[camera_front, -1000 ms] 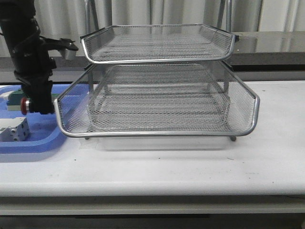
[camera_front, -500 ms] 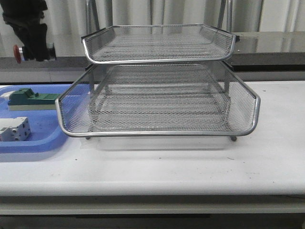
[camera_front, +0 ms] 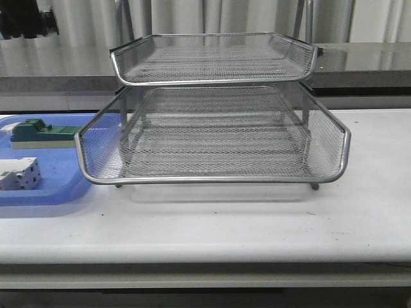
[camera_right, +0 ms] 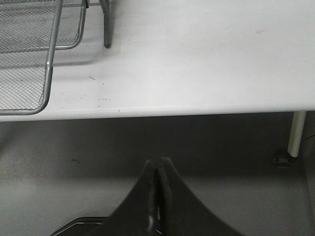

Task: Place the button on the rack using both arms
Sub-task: 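Carry the button over the pulled-out middle tray, lower it and open the left gripper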

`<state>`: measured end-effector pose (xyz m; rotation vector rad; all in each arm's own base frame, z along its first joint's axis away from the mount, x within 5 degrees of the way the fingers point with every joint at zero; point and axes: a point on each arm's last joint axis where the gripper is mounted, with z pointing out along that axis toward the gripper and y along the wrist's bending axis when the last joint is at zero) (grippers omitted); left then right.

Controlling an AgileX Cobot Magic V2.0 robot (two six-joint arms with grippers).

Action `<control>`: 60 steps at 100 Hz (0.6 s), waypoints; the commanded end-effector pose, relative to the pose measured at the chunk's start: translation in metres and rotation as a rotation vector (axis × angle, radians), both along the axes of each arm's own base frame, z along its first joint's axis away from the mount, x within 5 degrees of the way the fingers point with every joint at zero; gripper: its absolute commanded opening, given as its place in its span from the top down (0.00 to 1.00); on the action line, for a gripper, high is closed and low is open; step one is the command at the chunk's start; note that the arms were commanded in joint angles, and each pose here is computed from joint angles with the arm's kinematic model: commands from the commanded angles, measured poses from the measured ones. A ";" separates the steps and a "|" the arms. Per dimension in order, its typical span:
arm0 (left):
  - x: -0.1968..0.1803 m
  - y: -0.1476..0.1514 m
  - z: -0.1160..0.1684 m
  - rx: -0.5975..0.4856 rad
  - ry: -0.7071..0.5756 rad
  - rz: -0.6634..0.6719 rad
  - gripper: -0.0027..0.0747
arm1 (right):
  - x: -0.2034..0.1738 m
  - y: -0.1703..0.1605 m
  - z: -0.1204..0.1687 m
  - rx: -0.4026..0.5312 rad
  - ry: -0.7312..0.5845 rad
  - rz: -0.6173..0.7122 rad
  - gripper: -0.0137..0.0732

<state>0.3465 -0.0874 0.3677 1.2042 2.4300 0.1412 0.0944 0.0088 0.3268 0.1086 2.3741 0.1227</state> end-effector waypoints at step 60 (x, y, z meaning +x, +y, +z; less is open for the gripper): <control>-0.074 -0.138 -0.004 -0.168 0.039 -0.404 0.99 | 0.003 0.000 0.014 -0.002 -0.091 0.002 0.92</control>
